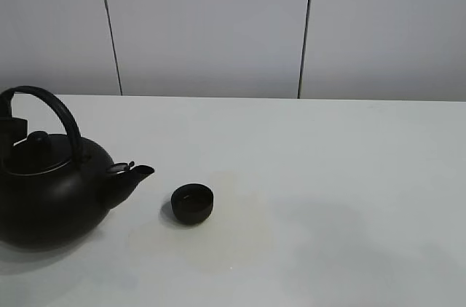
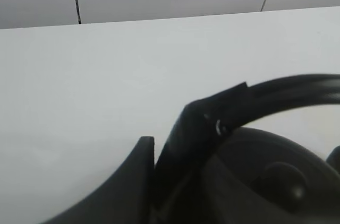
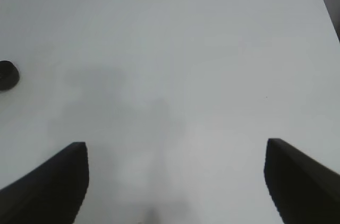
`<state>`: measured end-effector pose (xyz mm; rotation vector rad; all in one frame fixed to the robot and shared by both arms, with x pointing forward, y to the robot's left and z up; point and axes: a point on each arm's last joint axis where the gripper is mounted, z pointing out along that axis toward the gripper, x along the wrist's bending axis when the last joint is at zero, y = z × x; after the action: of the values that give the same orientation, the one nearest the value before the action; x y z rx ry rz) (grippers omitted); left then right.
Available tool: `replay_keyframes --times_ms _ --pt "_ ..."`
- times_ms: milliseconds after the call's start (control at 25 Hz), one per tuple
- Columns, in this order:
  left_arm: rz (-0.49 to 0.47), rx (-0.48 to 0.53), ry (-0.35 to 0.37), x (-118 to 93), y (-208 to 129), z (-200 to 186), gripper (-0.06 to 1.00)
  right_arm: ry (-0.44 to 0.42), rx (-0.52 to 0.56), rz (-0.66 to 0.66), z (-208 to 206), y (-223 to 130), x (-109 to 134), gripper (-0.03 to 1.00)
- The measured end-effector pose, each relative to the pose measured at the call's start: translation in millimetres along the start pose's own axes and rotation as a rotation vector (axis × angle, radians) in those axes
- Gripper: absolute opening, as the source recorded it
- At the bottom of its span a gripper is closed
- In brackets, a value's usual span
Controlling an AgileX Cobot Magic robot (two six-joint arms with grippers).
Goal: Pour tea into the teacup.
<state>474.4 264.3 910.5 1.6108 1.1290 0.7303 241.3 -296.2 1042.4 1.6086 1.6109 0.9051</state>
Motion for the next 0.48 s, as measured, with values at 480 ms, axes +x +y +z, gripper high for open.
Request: replay_keyframes --times_ms 480 --pt "-0.013 0.024 0.001 1 -10 4 0.14 0.000 0.000 0.000 0 0 0 0.62"
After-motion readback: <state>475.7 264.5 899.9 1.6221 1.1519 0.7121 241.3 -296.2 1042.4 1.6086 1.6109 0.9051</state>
